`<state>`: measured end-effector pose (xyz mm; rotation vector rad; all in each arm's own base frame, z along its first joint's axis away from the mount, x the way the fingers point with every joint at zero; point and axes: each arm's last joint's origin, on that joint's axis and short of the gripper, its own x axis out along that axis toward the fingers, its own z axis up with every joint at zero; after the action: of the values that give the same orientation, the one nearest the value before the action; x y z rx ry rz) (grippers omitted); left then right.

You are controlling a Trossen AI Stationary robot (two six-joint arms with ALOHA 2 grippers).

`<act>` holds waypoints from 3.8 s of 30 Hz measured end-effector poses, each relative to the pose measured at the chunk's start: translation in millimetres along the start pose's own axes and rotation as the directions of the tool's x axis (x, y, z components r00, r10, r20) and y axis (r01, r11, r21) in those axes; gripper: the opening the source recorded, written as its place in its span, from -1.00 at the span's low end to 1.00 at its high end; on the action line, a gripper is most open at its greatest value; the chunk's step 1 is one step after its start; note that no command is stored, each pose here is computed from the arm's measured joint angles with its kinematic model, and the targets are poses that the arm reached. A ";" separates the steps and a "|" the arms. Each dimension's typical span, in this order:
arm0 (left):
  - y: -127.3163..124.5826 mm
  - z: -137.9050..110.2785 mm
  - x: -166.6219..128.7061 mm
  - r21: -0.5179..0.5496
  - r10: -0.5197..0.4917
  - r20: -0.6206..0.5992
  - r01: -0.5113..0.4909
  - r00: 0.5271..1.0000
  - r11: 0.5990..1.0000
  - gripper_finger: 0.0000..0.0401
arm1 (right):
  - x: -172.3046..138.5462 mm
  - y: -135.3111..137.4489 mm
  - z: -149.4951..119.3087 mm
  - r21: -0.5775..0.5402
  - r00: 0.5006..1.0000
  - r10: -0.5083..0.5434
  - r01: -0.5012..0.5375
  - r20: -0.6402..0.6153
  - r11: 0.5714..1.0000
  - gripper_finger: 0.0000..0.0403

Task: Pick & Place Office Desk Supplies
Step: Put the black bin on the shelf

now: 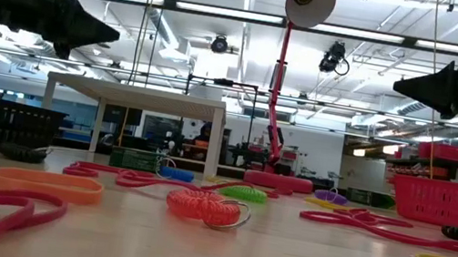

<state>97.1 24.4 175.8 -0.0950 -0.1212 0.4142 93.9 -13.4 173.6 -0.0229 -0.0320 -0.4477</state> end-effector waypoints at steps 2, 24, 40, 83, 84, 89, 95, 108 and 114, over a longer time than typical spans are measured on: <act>-0.3 3.5 -0.1 -0.034 -0.004 0.035 0.005 0.999 0.999 -0.93 | 0.0 0.0 0.0 0.000 1.000 0.000 0.000 0.000 1.000 -0.86; -5.2 -1.2 8.5 -0.071 -0.122 -0.025 0.120 0.992 0.990 -0.94 | 0.0 0.0 0.0 0.000 1.000 0.000 0.000 0.000 1.000 -0.86; -10.7 15.1 28.6 0.089 -0.089 -0.118 0.100 0.989 0.991 -0.87 | 0.0 0.0 0.0 0.000 1.000 0.000 0.000 0.000 1.000 -0.86; -113.2 17.3 134.7 0.357 -0.282 -0.626 0.589 0.727 0.725 -0.97 | 0.0 0.0 0.0 0.000 1.000 0.000 0.000 0.000 1.000 -0.86; -115.9 15.5 135.8 0.344 -0.285 -0.632 0.591 0.721 0.730 -0.97 | 0.0 0.0 -0.1 0.000 1.000 0.000 0.000 0.000 1.000 -0.86; -129.6 0.0 136.2 0.300 -0.271 -0.697 0.613 0.664 0.731 -0.95 | 0.0 0.0 -0.1 0.000 1.000 0.000 0.000 0.000 1.000 -0.86; -148.4 -23.2 135.4 0.299 -0.163 -0.765 0.568 0.623 0.767 -0.90 | 0.0 0.0 0.0 0.000 1.000 0.000 0.000 0.000 1.000 -0.86; -188.7 -34.5 138.4 0.293 0.056 -0.825 0.342 0.562 0.893 -0.57 | 0.0 0.0 0.0 0.000 1.000 0.000 0.000 0.000 1.000 -0.86; -197.7 -40.1 138.3 0.217 0.018 -0.850 0.318 0.527 0.923 -0.56 | 0.0 0.0 0.0 0.000 1.000 0.000 0.000 0.000 1.000 -0.86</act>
<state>306.4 -102.1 172.7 0.0790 0.9287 0.1626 93.9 -13.4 173.6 -0.0226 -0.0323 -0.4479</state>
